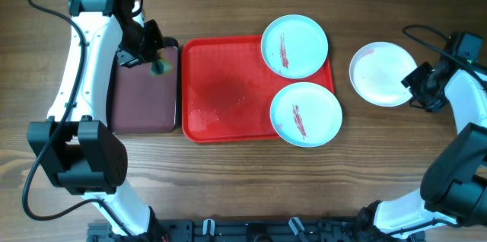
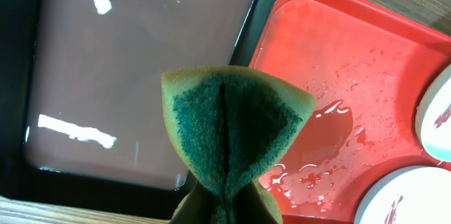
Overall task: Clean dirty plates on tray and stack at the side
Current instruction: 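Release the white plate and move the right gripper to a blue plate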
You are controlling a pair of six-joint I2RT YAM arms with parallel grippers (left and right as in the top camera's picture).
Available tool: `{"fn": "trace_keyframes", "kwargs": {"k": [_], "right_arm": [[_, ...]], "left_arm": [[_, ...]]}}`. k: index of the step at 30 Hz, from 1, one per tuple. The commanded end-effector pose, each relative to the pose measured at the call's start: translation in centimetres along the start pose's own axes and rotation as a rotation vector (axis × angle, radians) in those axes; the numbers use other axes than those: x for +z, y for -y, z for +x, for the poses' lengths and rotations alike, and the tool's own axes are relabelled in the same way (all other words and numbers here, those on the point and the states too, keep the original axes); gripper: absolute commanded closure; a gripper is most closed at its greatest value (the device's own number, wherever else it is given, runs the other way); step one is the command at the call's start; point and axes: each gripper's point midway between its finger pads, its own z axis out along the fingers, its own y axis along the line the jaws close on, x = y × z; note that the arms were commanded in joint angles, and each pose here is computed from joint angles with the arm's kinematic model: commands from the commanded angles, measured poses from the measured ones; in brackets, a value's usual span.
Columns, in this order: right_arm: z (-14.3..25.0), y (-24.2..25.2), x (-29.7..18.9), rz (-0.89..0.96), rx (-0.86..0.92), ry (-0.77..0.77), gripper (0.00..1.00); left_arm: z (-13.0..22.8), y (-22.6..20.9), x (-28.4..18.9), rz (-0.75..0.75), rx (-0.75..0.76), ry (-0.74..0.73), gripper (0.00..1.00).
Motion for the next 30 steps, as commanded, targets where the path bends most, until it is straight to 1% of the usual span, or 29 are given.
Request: {"fn": "trace_keyframes", "kwargs": {"k": [1,3,6,10,16,17,24,26,27,28,29,30], "right_arm": [[1.3,-4.9,-3.3,-0.262,-0.168,-0.081,0.48],[3.2,-6.9,-5.2,-0.342,-0.246,-0.142,0.48],[6.2,-8.1,-5.9,-0.337,-0.314,-0.219,0.48],[9.8,-9.3,-5.1,-0.295,-0.422,-0.28,0.48],[14.5,-8.6,-3.1,-0.221,-0.513,-0.362,0.49],[15.1,-8.3,-2.7,-0.211,-0.521,-0.373,0.53],[17.5,-6.8,0.3,-0.202,-0.531,-0.382,0.58],[17.7,-6.7,0.8,-0.206,-0.531,-0.374,0.64],[17.7,-6.7,0.8,-0.208,-0.532,-0.37,0.74],[17.6,-6.8,0.9,-0.21,-0.53,-0.366,0.8],[17.5,-7.0,0.9,-0.214,-0.529,-0.358,0.91],[17.4,-7.0,0.9,-0.215,-0.522,-0.356,0.95]], "left_arm": [[0.0,0.1,-0.3,0.0,-0.006,0.005,0.96],[0.1,0.0,-0.3,-0.001,-0.007,0.003,0.96],[0.1,0.1,-0.3,-0.001,-0.007,0.003,0.96],[0.0,0.1,-0.3,-0.001,-0.007,0.003,0.96],[0.0,0.1,-0.3,-0.001,-0.007,0.003,0.96],[0.0,0.1,-0.3,-0.001,-0.007,0.003,0.96],[0.1,0.0,-0.3,-0.002,-0.007,0.002,0.96],[0.1,0.0,-0.3,-0.002,-0.007,0.002,0.96],[0.1,0.0,-0.3,-0.002,-0.007,0.002,0.96],[0.1,0.0,-0.3,-0.002,-0.007,0.002,0.96],[0.1,0.0,-0.3,-0.002,-0.007,0.002,0.96],[0.1,0.0,-0.3,-0.002,-0.007,0.002,0.96]]}}
